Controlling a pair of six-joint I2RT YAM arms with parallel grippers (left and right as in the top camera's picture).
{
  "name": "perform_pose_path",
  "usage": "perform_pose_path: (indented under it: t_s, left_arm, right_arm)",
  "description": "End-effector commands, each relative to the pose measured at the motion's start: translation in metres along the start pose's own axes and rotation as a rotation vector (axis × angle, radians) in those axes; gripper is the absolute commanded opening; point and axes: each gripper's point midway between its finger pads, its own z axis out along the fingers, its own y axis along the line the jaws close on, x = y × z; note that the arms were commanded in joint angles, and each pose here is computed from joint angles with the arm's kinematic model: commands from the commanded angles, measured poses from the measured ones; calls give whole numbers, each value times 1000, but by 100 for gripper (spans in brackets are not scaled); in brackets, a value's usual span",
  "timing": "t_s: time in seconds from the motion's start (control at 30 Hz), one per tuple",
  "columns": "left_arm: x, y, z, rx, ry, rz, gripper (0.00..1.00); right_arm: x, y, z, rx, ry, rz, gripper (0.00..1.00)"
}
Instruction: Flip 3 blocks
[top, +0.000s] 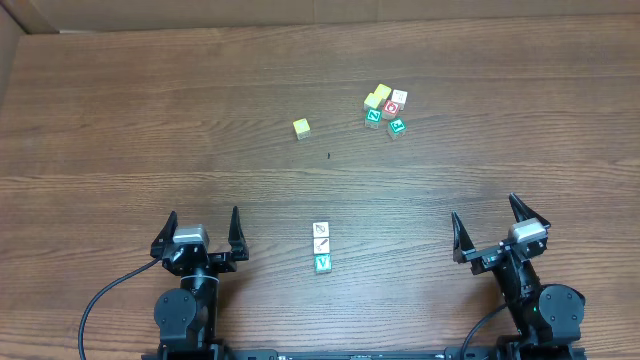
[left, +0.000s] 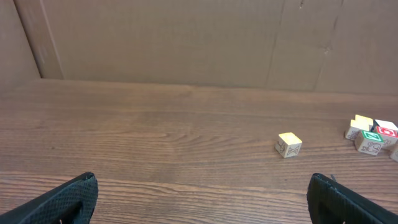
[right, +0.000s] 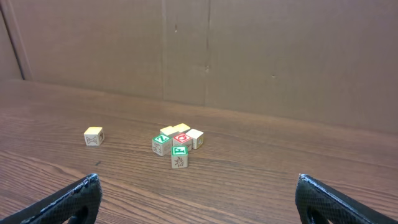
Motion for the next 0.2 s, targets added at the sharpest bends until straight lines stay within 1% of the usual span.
perform_pose_path:
  t_s: [0.0,0.17]
  left_arm:
    - [0,-4,0,19,-5,20,100]
    - [0,-4,0,19,-5,20,100]
  right_arm:
    - [2,0,0,-1,-5,-2,100]
    - [2,0,0,-1,-5,-2,100]
